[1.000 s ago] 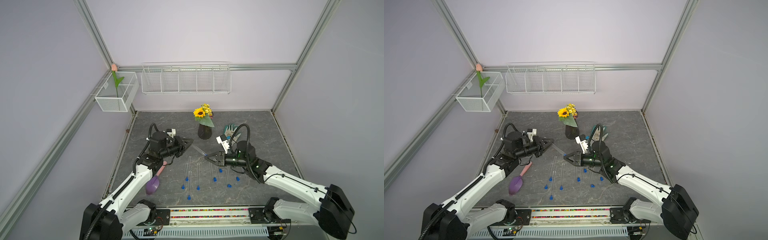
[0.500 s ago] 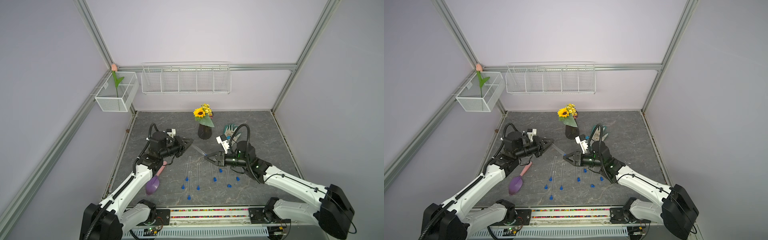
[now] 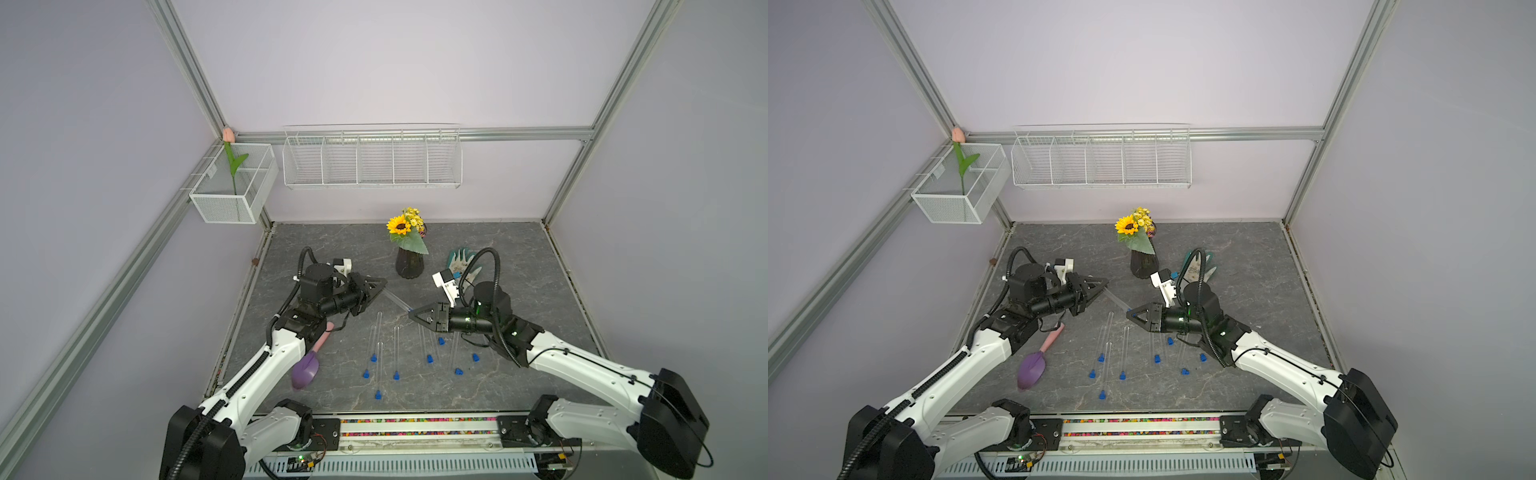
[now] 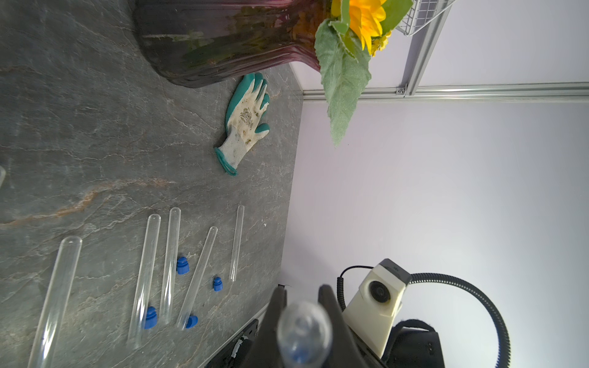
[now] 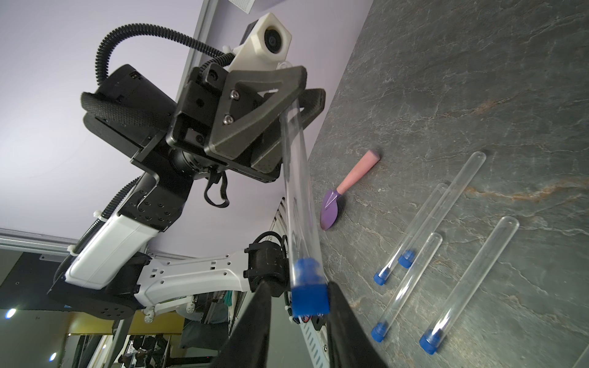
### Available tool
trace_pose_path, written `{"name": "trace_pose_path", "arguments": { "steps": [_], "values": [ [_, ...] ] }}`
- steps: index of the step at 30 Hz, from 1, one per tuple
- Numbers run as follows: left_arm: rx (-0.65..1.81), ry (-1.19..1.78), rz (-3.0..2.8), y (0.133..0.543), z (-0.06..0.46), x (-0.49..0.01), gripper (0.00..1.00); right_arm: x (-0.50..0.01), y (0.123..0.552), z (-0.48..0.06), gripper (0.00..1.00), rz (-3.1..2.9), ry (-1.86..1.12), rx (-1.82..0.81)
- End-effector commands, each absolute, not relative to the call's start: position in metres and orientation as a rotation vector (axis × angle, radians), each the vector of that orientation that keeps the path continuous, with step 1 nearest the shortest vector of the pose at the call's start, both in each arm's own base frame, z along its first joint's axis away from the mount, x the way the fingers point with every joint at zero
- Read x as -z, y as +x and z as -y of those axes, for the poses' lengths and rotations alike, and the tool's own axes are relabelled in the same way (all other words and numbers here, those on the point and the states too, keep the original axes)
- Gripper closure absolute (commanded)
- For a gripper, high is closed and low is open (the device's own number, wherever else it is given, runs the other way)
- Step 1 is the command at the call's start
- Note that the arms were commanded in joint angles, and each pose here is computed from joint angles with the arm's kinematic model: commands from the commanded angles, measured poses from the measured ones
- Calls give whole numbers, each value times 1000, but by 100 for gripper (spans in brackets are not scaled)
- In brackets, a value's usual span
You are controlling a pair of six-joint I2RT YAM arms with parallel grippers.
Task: Remove stoppers from test tubes
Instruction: Open the stopper on the test tube.
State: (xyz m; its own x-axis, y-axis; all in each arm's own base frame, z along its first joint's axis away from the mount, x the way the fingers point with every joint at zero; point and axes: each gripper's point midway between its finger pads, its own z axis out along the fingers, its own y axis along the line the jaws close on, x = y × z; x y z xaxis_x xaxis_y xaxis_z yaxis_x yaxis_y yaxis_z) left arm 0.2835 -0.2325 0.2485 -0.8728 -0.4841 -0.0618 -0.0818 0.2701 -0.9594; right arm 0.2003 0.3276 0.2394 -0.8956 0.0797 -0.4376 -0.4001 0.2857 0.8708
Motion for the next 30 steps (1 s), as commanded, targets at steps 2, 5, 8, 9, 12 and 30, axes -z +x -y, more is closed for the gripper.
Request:
{"name": "trace_pose_path", "arguments": {
  "steps": [2, 5, 8, 9, 12, 30],
  "values": [
    [1622, -531, -2208, 286, 231, -242, 100, -256, 197, -330, 69, -2098, -306, -1684],
    [1618, -532, -2211, 286, 231, -241, 100, -261, 197, -329, 70, -2080, -307, -1690],
    [1609, -536, -2218, 285, 230, -239, 100, -265, 195, -330, 57, -2069, -315, -1698],
    [1608, -537, -2217, 285, 230, -239, 100, -266, 195, -330, 54, -2067, -320, -1702],
    [1604, -538, -2220, 285, 230, -238, 100, -267, 194, -330, 53, -2063, -323, -1709],
    [1606, -529, -2219, 285, 230, -241, 100, -258, 201, -330, 72, -2100, -294, -1661]
  ]
}}
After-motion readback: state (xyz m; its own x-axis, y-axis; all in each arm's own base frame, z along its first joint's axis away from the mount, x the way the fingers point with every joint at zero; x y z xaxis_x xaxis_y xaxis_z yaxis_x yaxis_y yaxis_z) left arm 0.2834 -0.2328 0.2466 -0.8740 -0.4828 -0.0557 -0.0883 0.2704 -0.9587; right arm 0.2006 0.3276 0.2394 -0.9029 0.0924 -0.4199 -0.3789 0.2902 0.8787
